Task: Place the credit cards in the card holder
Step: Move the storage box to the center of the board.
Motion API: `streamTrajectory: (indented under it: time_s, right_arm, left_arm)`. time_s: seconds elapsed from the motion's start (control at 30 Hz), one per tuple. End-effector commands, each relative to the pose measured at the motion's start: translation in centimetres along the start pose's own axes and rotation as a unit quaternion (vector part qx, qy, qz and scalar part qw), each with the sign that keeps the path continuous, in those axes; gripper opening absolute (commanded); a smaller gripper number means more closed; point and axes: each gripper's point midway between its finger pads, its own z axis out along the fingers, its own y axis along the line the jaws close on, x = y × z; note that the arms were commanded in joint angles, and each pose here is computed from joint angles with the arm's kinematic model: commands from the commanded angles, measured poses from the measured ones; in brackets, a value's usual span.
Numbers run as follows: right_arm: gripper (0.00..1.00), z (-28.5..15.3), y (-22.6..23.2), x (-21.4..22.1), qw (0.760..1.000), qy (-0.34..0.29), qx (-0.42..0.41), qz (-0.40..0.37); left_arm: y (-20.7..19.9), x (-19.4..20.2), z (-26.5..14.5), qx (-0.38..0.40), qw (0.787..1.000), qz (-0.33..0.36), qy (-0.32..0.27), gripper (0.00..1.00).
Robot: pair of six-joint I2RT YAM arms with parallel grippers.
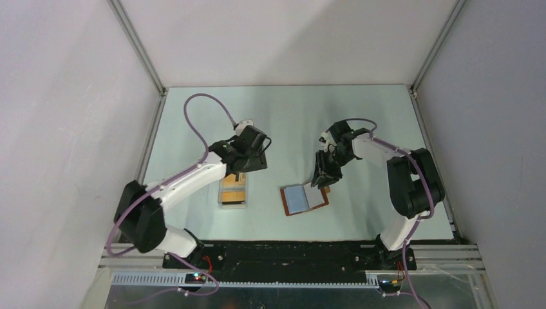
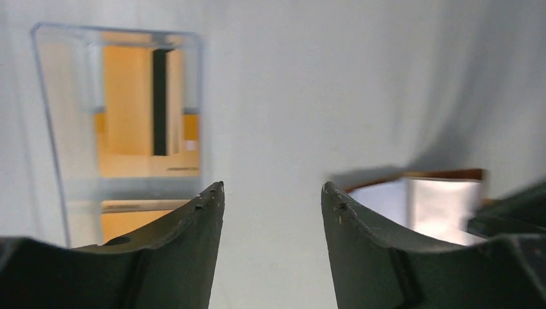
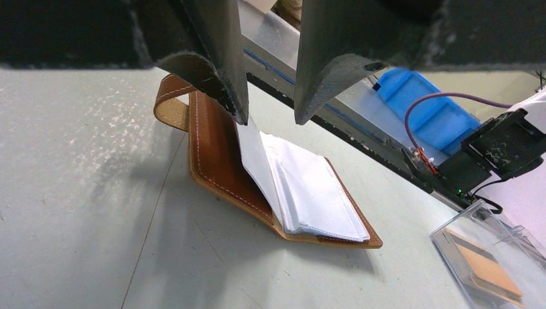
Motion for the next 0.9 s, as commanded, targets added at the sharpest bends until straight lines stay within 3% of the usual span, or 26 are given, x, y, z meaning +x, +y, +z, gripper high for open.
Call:
streamTrajectory:
  time_s: [0.0,0.17,0.3,0.37,0.57,0.87]
  right_arm:
    - [0.37,-0.3,0.5,-0.4,1.0,-0.004,-0.009,-0.005]
    - [0.38,-0.6,0.0,-0.3,1.0,-0.004,0.0,-0.006]
    - [0.38,-0.9,-0.2,-0.4,1.0,-0.006,0.0,-0.005]
    - [0.38,-1.0,-0.3,-0.5,1.0,-0.006,0.0,-0.003]
    - [0.38,-1.0,-0.3,-0.5,1.0,-0.007,-0.002,-0.001]
    - [0.38,-1.2,-0.4,-0.4,1.0,-0.006,0.0,0.001]
  left_arm:
    - [5.2,2.3,2.0,-0.117,0.991,0.048,0.048,0.62]
    - [7.0,3.3,3.5,-0.175,0.979,0.077,0.074,0.62]
    - [7.0,3.8,4.3,-0.179,0.975,0.093,0.09,0.58]
    - [6.6,3.8,4.7,-0.174,0.974,0.105,0.098,0.53]
    - [5.1,2.9,5.3,-0.154,0.972,0.147,0.102,0.25]
    - [1.3,2.2,6.5,-0.11,0.96,0.234,0.108,0.02]
